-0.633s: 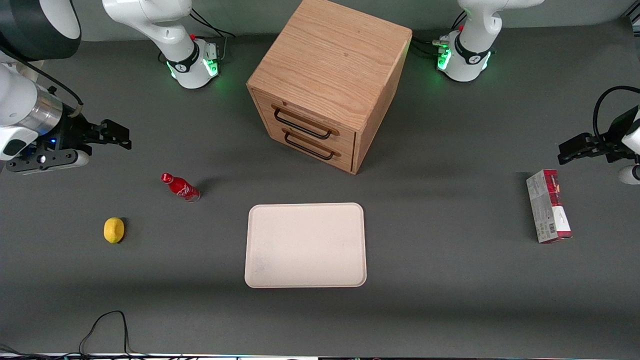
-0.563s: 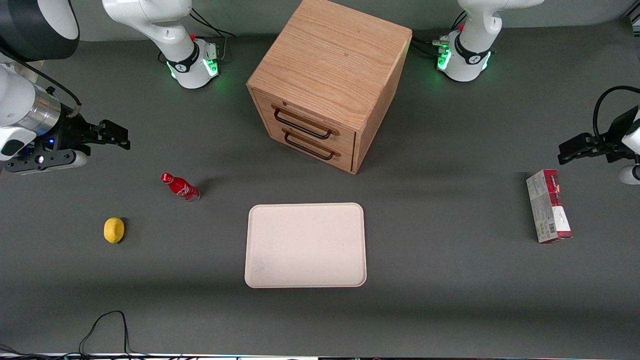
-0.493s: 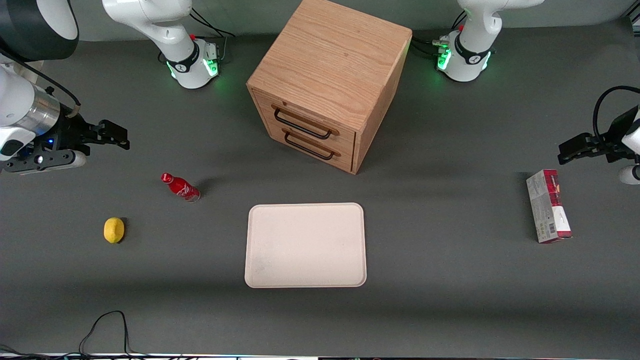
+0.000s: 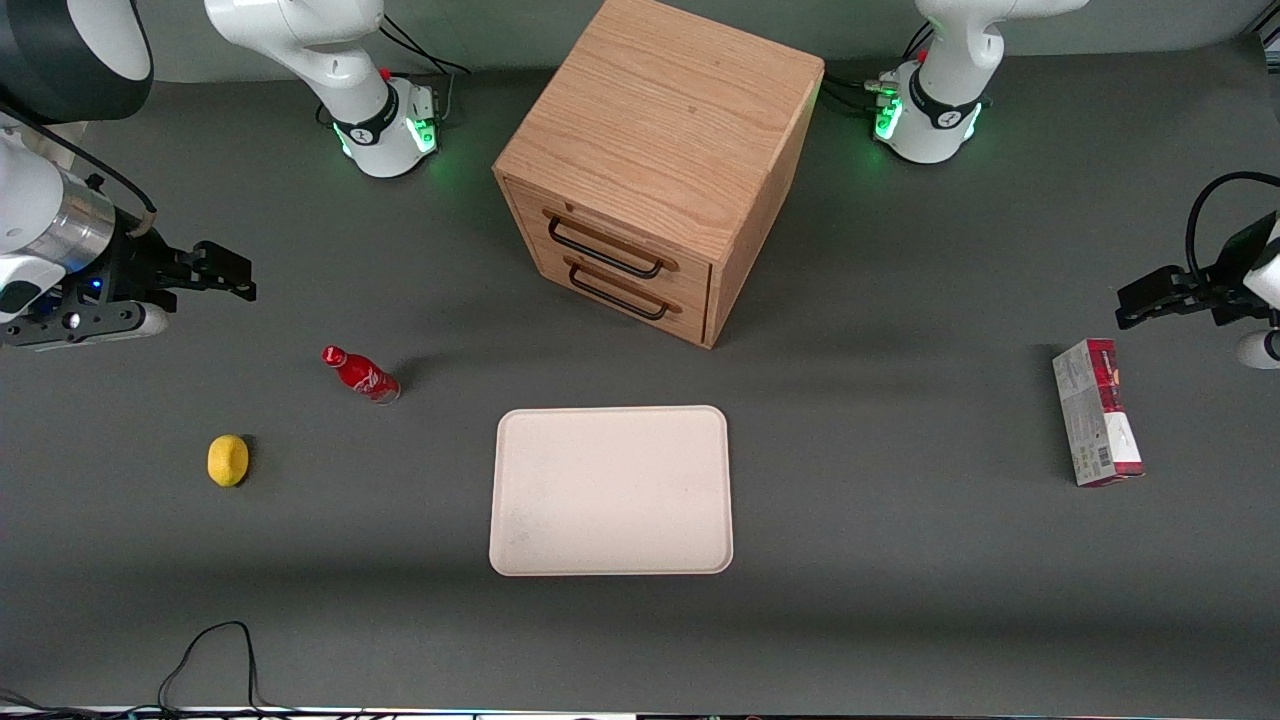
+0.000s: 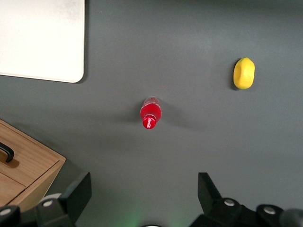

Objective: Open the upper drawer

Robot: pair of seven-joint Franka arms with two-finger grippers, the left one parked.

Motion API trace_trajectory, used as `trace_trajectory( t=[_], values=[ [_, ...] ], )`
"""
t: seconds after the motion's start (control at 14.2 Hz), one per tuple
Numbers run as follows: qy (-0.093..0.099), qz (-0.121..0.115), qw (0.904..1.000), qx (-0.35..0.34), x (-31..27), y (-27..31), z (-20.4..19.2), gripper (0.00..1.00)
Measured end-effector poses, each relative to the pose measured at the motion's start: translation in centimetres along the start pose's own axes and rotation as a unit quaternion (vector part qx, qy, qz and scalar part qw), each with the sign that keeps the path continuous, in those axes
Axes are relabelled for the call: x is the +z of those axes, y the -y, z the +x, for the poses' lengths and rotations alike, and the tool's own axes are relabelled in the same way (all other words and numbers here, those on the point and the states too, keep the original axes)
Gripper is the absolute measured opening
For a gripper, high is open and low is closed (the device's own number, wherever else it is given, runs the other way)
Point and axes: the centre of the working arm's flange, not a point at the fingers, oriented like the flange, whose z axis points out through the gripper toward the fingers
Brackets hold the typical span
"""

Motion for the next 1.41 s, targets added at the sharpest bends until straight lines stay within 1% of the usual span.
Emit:
trace_trajectory(
  t=[0.07,0.21,0.49,0.63,0.77,0.91,1.06,1.2,1.41],
  values=[
    [0.001,0.0,1.0,-0.001,-0.2,0.1,0.1,1.0],
    [0.019,0.002,0.9998,-0.008,-0.3,0.4,-0.2,1.0],
    [0.03,0.035,0.9987,-0.021,0.2,1.9,0.0,1.0],
    [0.03,0.042,0.9978,-0.043,0.3,4.3,0.3,1.0],
    [0.024,0.039,0.9962,-0.073,0.4,7.8,0.5,1.0],
    [0.026,0.037,0.9935,-0.104,1.1,10.6,1.0,1.0],
    [0.024,0.037,0.9856,-0.163,1.7,13.0,1.4,1.0],
    [0.021,0.035,0.9742,-0.222,2.0,17.2,1.6,1.0],
    [0.032,0.034,0.9602,-0.275,3.4,23.6,1.1,1.0]
  ],
)
